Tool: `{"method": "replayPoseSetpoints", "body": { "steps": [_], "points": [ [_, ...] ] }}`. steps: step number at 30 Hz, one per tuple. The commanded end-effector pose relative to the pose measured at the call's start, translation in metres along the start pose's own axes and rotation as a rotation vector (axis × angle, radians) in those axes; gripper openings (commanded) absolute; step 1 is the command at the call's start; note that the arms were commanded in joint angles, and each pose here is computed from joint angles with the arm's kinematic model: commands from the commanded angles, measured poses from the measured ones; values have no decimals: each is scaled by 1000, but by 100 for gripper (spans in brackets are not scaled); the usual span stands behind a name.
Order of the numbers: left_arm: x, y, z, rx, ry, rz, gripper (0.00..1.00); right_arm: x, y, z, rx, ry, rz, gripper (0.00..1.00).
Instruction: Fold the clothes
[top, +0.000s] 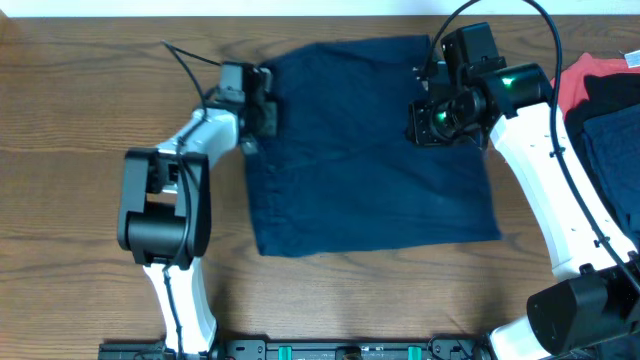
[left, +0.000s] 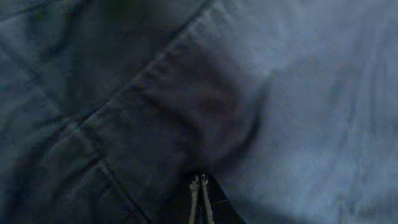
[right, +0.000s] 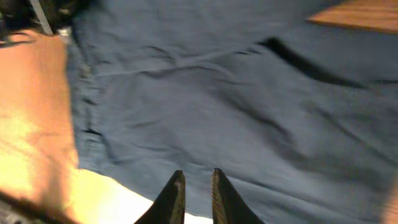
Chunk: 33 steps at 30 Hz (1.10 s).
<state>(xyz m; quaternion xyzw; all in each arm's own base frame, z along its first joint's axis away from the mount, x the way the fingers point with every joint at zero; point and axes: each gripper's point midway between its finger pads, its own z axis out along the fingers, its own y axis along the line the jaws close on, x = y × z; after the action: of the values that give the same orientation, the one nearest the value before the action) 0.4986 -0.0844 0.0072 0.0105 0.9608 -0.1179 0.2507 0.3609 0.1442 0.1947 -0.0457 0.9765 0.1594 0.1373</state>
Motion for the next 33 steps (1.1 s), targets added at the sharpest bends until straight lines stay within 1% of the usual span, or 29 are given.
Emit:
{"method": "replayPoseSetpoints", "body": {
  "steps": [1, 3, 4, 5, 6, 8, 10, 11, 12, 13, 14, 16, 18, 20, 25, 29, 31, 33],
  "points": [
    [-40, 32, -15, -32, -66, -100, 7, -6, -13, -2, 84, -40, 34, 17],
    [-63, 28, -33, 14, -85, -108, 13, -9, -20, 4, 113, -58, 46, 20],
    [-72, 24, -45, 41, -86, -113, 17, -12, -23, 9, 124, -75, 43, 24],
    [-79, 19, -56, 66, -81, -115, 21, -15, -26, 14, 132, -93, 41, 30],
    [-83, 11, -68, 98, -69, -117, 24, -20, -29, 21, 140, -118, 38, 35],
    [-84, -2, -87, 139, -38, -122, 27, -30, -33, 35, 140, -177, 29, 44],
    [-76, -17, -103, 182, 11, -127, 28, -41, -41, 49, 158, -244, 27, 53],
    [-69, -21, -110, 184, 38, -131, 28, -46, -47, 55, 175, -277, 46, 52],
    [-61, -25, -116, 182, 72, -132, 28, -52, -55, 62, 194, -313, 73, 46],
    [-50, -30, -122, 182, 111, -127, 28, -57, -60, 69, 197, -334, 92, 37],
    [-41, -34, -128, 182, 146, -113, 28, -63, -65, 75, 193, -352, 107, 34],
    [-21, -42, -140, 183, 221, -81, 28, -79, -73, 91, 154, -381, 145, 34],
    [-2, -51, -151, 189, 289, -39, 28, -94, -75, 107, 81, -402, 158, 30],
    [13, -58, -159, 187, 347, -21, 28, -106, -79, 121, 27, -414, 183, 30],
    [44, -78, -169, 194, 473, 7, 28, -133, -98, 160, -20, -395, 225, 28],
    [53, -90, -169, 196, 500, 49, 28, -152, -109, 184, -21, -393, 230, 25],
    [55, -88, -167, 147, 502, 82, 28, -157, -111, 194, -22, -383, 222, 24],
    [58, -85, -166, 102, 511, 108, 28, -153, -115, 208, -10, -352, 207, 23]
  ]
}}
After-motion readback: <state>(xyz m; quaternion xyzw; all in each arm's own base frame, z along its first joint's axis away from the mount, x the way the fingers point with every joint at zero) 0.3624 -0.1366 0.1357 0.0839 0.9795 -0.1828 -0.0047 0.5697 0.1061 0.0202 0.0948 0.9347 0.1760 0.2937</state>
